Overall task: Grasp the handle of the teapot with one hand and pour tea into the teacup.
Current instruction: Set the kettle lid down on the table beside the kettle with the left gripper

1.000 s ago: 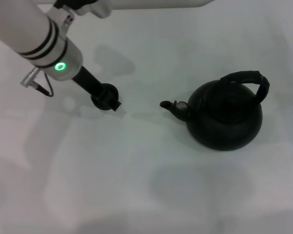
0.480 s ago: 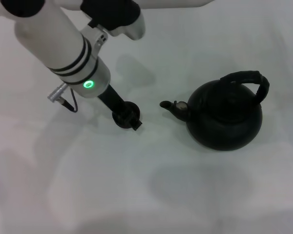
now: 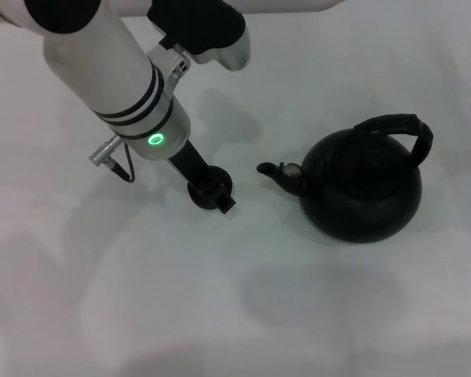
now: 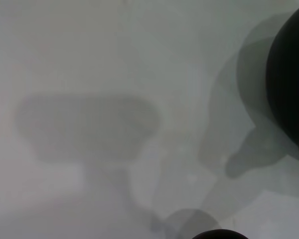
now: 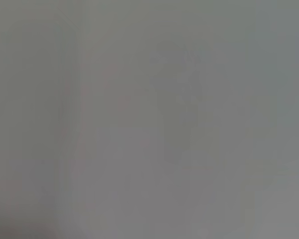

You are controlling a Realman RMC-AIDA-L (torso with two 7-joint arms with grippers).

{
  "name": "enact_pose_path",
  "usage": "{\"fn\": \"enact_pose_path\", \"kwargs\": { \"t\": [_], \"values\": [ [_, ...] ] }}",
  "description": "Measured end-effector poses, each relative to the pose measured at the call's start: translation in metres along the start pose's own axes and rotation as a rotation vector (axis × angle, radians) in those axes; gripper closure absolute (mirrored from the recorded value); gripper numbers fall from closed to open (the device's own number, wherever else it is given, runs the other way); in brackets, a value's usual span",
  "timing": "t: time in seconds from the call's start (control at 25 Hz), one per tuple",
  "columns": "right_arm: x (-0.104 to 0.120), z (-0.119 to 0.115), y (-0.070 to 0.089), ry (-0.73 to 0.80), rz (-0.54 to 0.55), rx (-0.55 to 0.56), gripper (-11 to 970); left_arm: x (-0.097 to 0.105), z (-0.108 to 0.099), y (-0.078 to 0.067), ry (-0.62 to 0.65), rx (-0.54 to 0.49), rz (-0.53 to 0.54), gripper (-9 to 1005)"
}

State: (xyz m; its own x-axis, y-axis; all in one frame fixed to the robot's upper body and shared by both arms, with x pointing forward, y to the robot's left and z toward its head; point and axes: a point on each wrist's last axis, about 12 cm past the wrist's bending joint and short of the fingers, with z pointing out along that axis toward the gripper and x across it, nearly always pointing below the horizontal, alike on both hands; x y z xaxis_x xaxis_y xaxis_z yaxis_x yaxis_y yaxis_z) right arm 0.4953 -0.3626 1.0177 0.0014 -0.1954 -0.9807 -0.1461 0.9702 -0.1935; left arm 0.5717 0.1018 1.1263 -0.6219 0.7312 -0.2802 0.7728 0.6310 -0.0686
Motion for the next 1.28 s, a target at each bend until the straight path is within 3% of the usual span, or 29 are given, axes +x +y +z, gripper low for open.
{"fn": "enact_pose_path", "kwargs": {
  "t": [1.28],
  "values": [
    [-0.0019, 0.0042, -0.0003, -0.005, -0.007, 0.003, 114, 0.0013, 0.0067, 0.0006, 0.031, -0.014, 0.02, 303]
  ]
}}
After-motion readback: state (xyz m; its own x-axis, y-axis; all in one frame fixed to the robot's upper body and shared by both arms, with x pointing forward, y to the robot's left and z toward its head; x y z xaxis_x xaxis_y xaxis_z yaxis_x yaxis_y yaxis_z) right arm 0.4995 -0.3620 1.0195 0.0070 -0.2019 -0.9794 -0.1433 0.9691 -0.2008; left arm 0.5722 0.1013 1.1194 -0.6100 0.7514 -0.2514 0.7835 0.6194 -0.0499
